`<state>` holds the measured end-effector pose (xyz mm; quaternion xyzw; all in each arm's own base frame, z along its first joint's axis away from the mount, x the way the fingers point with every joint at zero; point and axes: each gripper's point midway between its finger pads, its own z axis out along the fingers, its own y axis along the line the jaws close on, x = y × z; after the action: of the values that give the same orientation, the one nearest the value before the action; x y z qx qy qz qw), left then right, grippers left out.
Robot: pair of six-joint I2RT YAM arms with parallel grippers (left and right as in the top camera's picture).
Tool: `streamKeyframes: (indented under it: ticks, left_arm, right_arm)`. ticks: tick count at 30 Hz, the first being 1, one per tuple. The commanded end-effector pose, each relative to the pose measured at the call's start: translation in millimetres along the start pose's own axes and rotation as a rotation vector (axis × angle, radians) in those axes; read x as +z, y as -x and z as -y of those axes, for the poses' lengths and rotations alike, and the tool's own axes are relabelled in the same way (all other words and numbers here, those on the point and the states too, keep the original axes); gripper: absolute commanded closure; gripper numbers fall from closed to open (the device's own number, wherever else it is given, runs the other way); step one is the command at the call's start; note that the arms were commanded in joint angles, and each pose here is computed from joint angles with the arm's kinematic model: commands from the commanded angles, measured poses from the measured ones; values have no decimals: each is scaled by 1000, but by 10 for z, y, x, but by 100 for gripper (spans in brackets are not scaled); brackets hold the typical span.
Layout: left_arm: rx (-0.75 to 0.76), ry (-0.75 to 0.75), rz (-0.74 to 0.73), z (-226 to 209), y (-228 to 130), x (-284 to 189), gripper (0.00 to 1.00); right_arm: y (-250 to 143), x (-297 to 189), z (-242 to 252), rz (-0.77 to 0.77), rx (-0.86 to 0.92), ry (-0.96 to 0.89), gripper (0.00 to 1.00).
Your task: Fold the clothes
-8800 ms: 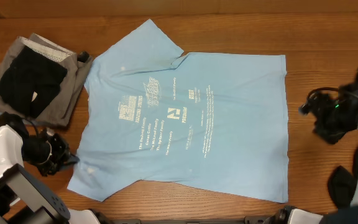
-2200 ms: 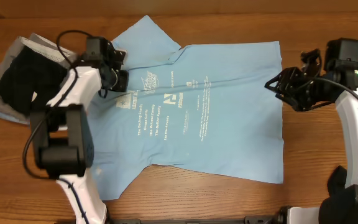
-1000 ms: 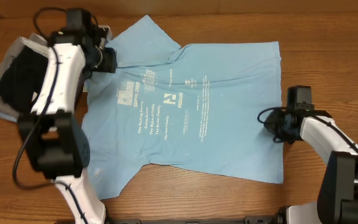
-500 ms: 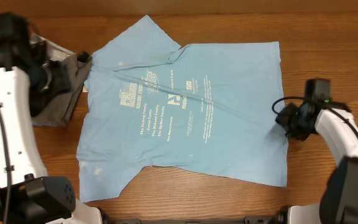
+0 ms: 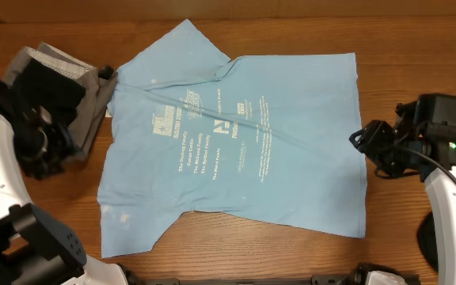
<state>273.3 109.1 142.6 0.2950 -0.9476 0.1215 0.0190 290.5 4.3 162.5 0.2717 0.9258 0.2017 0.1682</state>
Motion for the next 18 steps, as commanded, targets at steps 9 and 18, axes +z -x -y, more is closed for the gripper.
streamKeyframes:
  ticks: [9, 18]
  left_arm:
    - [-163, 87, -139, -398, -444, 976, 33]
    - [-191, 100, -209, -601, -776, 1323, 33]
  right_arm:
    - [-20, -84, -78, 0, -25, 24, 44]
    - [-13, -84, -81, 3, -25, 25, 40]
